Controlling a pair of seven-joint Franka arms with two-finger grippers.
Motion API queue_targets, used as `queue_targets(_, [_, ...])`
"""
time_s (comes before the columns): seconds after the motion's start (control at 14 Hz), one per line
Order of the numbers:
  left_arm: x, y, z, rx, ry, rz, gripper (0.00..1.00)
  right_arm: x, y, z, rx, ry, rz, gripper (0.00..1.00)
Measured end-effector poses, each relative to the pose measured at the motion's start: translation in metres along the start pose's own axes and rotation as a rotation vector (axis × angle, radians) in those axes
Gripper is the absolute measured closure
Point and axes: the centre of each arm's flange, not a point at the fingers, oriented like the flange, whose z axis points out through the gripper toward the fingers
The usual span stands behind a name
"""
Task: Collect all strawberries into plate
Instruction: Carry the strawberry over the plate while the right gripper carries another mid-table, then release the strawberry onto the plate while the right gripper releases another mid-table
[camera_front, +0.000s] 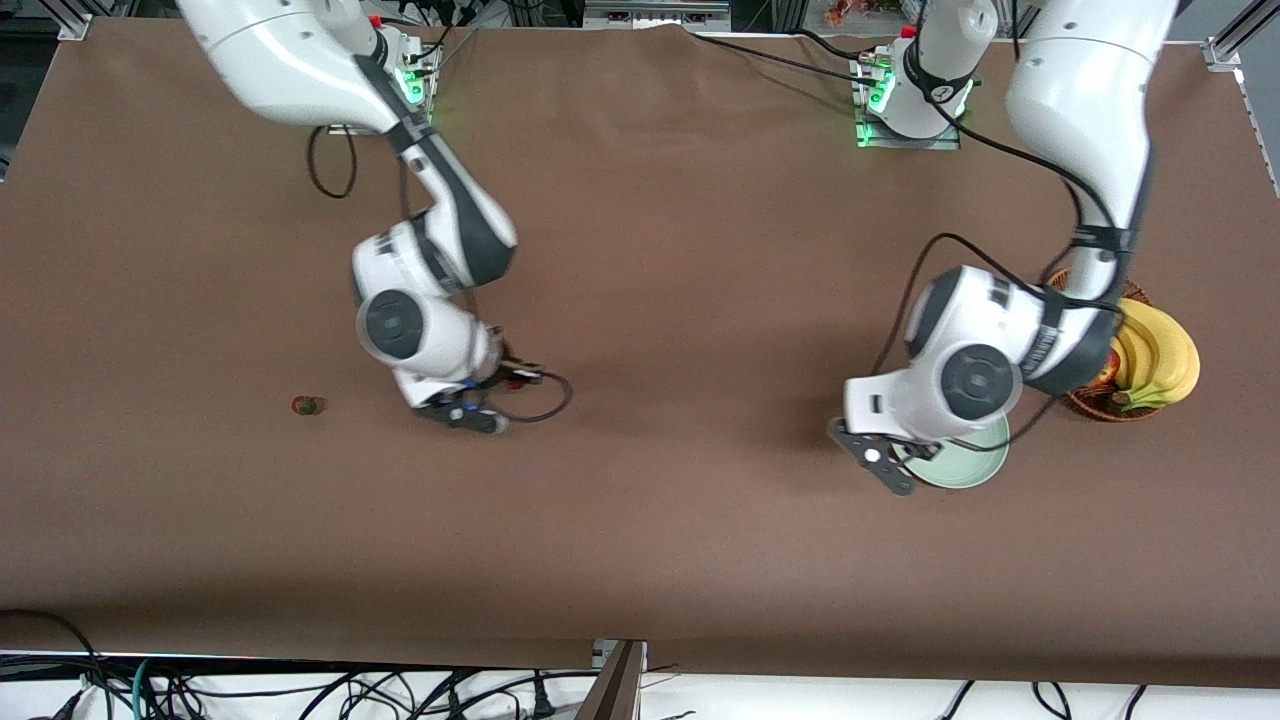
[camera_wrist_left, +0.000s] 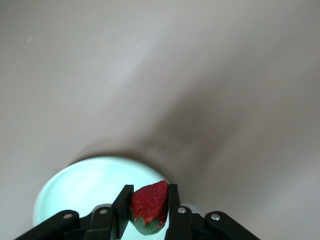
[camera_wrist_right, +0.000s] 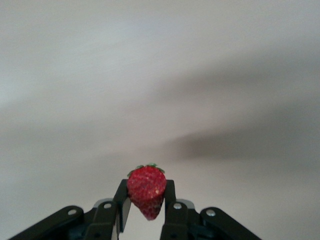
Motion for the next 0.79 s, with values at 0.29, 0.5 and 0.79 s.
queue_targets(0.29, [-0.054, -0.056, 0.035, -0.057, -0.024, 0.092, 0.67, -0.073, -0.1, 0.051, 0.161, 0.068, 0.1, 0.69])
queue_targets(0.5, [-0.053, -0.053, 0.068, -0.095, -0.048, 0.1, 0.67, -0.112, -0.132, 0.094, 0.228, 0.081, 0.07, 0.69])
queue_targets(0.79, [-0.056, -0.05, 0.101, -0.083, -0.017, 0.099, 0.67, -0.14, -0.148, 0.113, 0.24, 0.075, 0.037, 0.69])
